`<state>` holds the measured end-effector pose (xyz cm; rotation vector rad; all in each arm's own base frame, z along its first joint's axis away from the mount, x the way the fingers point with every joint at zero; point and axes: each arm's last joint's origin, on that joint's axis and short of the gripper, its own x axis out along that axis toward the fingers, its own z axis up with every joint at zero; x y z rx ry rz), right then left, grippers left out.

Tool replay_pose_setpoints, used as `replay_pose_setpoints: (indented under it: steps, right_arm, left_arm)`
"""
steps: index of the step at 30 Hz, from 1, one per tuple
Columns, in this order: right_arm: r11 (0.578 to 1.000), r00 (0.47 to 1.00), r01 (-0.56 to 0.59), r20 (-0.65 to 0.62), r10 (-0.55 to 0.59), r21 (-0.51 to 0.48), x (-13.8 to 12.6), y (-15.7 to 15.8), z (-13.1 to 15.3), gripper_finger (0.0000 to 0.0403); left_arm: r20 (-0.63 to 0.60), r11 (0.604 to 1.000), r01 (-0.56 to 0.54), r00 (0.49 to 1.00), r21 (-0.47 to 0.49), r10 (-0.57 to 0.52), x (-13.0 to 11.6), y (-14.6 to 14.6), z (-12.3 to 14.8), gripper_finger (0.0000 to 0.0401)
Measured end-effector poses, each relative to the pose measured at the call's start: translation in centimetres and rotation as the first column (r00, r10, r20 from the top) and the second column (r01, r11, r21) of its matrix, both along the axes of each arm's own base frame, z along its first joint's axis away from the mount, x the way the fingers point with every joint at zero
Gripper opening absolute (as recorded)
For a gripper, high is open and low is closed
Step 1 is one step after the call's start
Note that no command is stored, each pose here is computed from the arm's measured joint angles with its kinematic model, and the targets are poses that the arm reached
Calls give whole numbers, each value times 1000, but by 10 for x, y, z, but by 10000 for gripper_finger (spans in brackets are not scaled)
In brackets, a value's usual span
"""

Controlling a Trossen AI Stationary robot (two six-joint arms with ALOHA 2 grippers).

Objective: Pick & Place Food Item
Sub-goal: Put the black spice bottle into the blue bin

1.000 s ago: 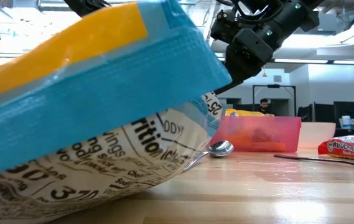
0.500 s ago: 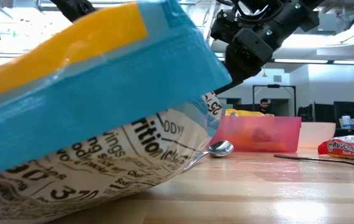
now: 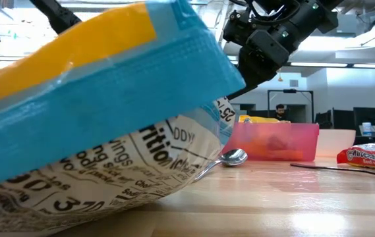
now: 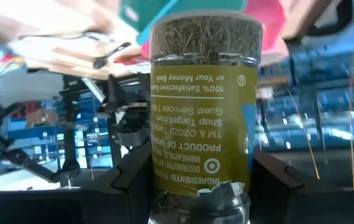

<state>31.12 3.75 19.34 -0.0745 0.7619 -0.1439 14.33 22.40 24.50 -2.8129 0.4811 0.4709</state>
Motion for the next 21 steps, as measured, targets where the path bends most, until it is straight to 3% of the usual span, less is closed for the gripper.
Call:
replay_pose_setpoints:
  steps: [10, 21]
  right_arm:
    - [1000, 1000, 0, 6, 0, 1, 0, 0, 0, 276]
    - [1000, 999, 0, 44, -1, 7, 3, 0, 3, 276]
  left_arm:
    - [16, 995, -80, 997, -53, 81, -6, 2, -31, 180]
    - [-59, 977, -184, 982, -110, 178, -10, 0, -51, 182]
